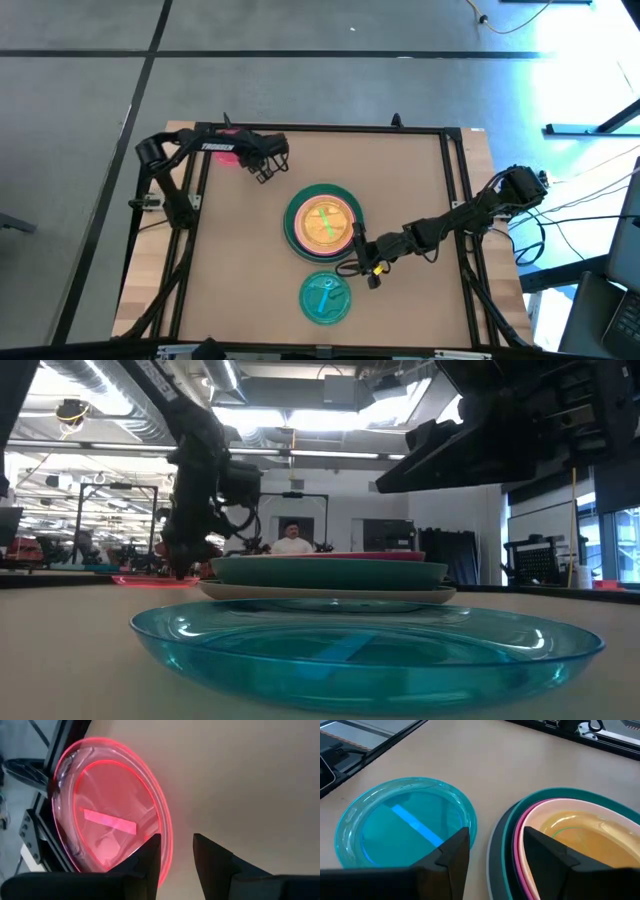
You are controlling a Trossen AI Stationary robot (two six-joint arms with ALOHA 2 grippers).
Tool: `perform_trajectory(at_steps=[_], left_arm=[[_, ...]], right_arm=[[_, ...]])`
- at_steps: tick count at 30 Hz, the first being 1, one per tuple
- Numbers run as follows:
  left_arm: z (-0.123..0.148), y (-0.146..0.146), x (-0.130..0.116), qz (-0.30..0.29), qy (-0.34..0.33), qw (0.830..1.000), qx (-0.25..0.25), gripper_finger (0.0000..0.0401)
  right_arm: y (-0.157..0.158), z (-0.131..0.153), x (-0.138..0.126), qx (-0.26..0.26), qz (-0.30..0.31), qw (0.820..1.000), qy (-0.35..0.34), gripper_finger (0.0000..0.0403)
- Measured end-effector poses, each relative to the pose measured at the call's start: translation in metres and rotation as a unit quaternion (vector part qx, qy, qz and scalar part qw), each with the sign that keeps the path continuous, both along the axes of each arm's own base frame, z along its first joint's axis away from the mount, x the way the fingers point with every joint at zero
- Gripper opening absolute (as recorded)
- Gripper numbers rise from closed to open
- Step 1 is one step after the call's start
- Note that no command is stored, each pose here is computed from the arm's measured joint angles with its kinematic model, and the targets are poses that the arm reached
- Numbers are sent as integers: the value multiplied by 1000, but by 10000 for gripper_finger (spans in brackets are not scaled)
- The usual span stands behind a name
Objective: Stack plastic plates
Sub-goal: Stack the light pink plate on top of the green plate
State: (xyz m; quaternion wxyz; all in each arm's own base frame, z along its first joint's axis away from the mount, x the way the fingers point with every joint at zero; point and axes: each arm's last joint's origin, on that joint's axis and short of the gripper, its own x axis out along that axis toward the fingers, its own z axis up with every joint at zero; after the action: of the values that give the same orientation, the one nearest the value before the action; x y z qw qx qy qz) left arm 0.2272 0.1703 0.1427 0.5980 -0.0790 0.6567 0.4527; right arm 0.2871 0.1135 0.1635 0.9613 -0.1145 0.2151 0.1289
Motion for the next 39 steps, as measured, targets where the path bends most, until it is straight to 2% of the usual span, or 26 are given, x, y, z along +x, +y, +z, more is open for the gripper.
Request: perform_trajectory(at_steps=[11, 14, 20, 30, 36, 39], left_arm=[[-18, 22, -13, 39, 44, 998, 9, 102], [-18, 22, -13, 35, 44, 998, 7, 80], [-18, 14, -6, 2, 54, 999, 1, 9], [-11, -24, 12, -60, 63, 996, -10, 2], [15, -62, 21, -121, 37, 992, 6, 2], [32, -85, 25, -178, 16, 984, 17, 2]], right_arm=[[0, -1, -1, 0, -1, 1000, 7, 177], [0, -1, -1, 1, -2, 1000, 7, 177], [0, -1, -1, 1, -2, 1000, 7, 177], [0, -1, 0, 1, -2, 1000, 6, 177], [-1, -1, 0, -7, -19, 1000, 3, 177], [-2, -1, 0, -9, -24, 1000, 2, 177]])
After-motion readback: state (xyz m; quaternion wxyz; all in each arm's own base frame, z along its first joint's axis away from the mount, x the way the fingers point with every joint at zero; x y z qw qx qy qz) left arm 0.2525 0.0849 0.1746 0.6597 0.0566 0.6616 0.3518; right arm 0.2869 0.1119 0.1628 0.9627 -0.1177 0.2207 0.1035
